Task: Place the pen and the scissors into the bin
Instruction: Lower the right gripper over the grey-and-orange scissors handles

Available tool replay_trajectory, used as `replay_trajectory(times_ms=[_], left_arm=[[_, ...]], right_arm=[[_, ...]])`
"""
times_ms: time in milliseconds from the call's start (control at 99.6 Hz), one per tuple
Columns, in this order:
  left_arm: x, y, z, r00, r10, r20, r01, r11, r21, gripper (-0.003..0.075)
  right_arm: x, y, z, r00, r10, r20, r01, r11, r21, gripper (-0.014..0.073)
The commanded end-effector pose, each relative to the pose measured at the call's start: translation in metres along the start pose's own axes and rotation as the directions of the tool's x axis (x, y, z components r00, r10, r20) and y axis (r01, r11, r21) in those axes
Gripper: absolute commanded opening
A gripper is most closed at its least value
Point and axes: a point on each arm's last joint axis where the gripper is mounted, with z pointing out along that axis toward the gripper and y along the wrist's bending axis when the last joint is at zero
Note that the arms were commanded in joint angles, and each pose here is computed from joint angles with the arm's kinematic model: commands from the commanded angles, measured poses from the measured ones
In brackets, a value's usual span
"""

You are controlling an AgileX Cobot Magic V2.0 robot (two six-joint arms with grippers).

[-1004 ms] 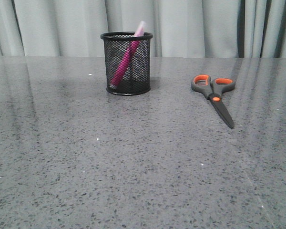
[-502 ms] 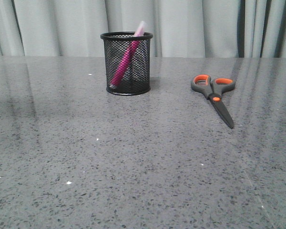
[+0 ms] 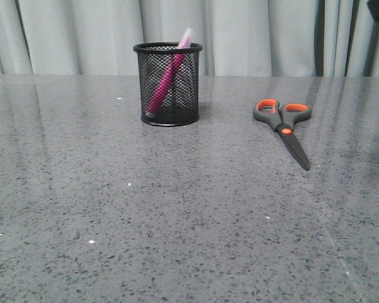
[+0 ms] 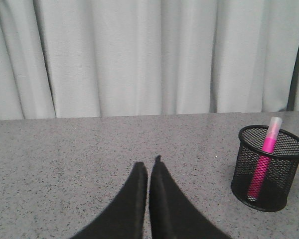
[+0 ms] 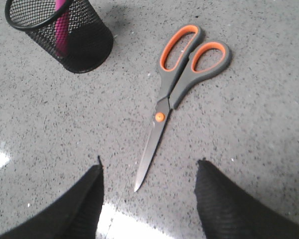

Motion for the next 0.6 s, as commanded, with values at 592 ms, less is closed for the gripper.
replay_trajectory(times_ms=[592], left_arm=[[-0.013,0.004,-0.003,0.996,-0.014,0.092,0.018,0.999,-0.042,-0.0022]], right_arm=[[-0.037,0.005,0.029,0.998,0.034,-0.057,-0.038,0.997,-0.064,0.0286]])
